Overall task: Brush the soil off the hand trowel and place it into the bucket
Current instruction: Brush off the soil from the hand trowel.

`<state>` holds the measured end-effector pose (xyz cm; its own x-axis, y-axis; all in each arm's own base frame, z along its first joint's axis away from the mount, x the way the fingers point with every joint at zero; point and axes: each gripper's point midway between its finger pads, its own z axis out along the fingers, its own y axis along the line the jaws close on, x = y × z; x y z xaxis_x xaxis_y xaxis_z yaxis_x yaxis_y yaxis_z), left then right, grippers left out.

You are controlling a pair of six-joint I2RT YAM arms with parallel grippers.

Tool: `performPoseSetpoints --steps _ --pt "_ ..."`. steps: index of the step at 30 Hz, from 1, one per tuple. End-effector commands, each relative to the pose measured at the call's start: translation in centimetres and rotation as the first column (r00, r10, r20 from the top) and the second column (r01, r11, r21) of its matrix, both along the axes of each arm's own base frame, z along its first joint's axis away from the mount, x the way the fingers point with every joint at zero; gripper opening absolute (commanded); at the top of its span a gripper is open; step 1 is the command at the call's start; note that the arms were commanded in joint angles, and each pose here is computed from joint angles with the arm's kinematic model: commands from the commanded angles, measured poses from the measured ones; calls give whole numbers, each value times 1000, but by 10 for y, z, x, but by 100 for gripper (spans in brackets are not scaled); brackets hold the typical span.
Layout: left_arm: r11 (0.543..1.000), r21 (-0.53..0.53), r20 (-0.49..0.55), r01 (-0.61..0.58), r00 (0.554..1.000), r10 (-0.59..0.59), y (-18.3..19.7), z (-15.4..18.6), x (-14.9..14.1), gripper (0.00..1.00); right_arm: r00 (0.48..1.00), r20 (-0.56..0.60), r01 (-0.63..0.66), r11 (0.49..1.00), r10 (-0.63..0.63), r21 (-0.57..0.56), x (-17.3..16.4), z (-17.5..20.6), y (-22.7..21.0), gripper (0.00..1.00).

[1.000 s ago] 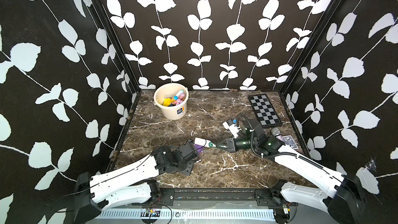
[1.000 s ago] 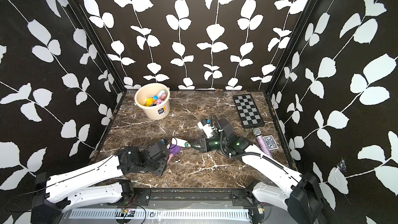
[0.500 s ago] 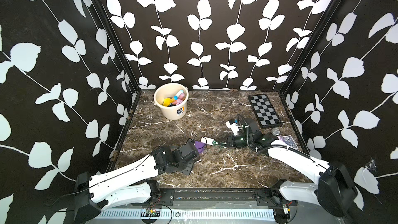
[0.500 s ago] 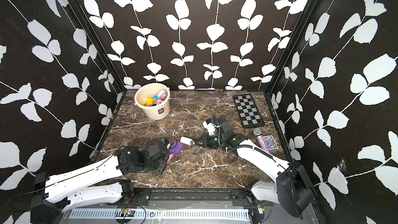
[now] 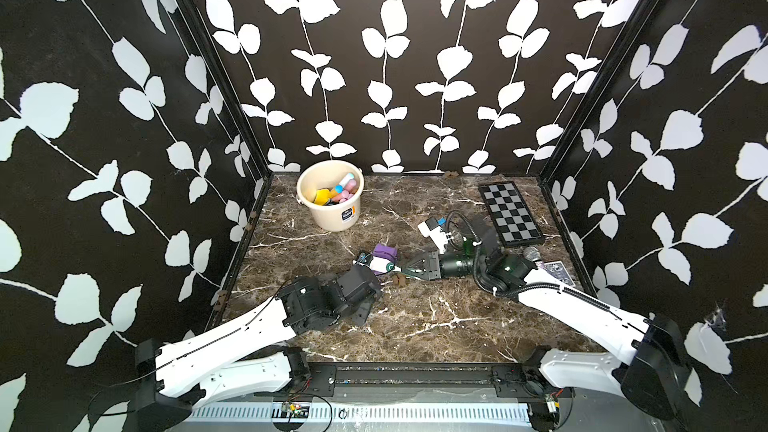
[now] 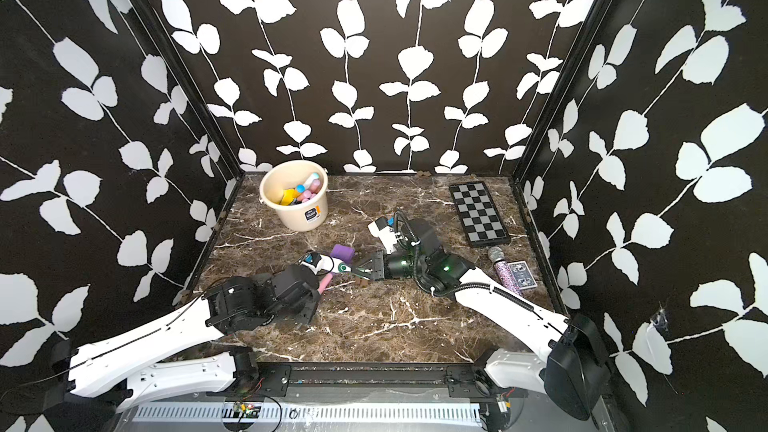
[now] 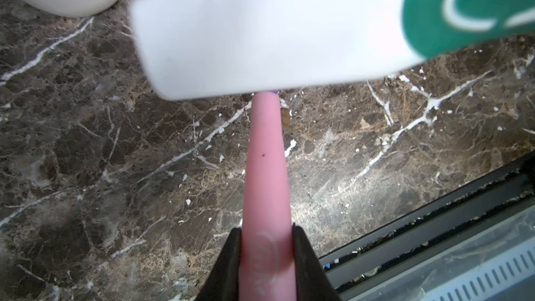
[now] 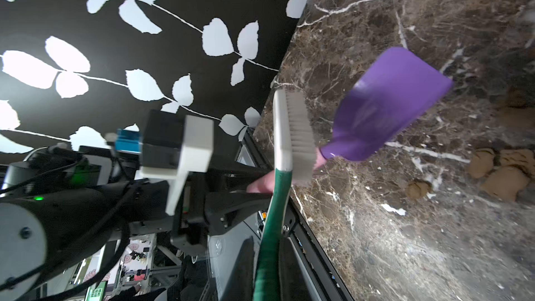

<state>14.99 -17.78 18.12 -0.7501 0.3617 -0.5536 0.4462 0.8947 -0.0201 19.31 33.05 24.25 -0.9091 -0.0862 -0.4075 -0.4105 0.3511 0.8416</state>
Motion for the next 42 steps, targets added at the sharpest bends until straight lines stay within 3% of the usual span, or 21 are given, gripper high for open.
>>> performPoseSetpoints --steps 1,9,12,14,16,18,22,24,27,28,33,36,39,42 --pt "1000 -4 74 0 997 0 3 17 9 0 998 20 55 997 -54 -55 8 -12 -13 0" --pt "1000 2 77 4 997 -4 5 21 8 0 983 47 181 980 -178 -83 34 -4 -52 0" --pt "1000 -25 90 -7 996 10 8 32 8 0 957 179 240 969 -227 -55 48 25 -75 0" --pt "999 -41 103 -14 995 19 11 43 8 0 909 348 267 961 -228 -69 52 45 -87 0" --pt "998 -61 107 -11 994 18 11 57 7 0 825 535 286 951 -179 -122 55 55 -100 0" --pt "997 -79 95 -4 995 11 9 71 6 0 701 709 320 922 -75 -219 60 55 -114 0" --pt "993 -118 24 -5 1000 8 6 89 3 0 441 863 344 841 247 -417 62 41 -121 0" --pt "987 -159 -18 -14 1000 11 4 98 2 0 296 850 338 785 435 -519 58 30 -114 0" --pt "979 -201 -100 -20 995 0 -1 107 -3 0 149 759 316 697 633 -644 49 18 -96 0" --pt "980 -199 -121 -25 993 1 -2 108 -3 0 109 729 311 673 676 -671 46 15 -89 0" --pt "984 -173 -212 -46 977 8 -7 111 -5 0 -253 540 370 596 803 -712 15 17 -40 0" --pt "985 -167 -250 -38 968 -5 -12 107 -7 0 -352 499 430 611 792 -665 10 33 -23 0" --pt "989 -140 -271 -38 962 -1 -10 101 -9 0 -416 456 473 615 787 -631 8 45 -15 0" --pt "990 -134 -280 -42 960 2 -8 99 -11 0 -404 432 520 591 806 -617 15 50 -16 0"
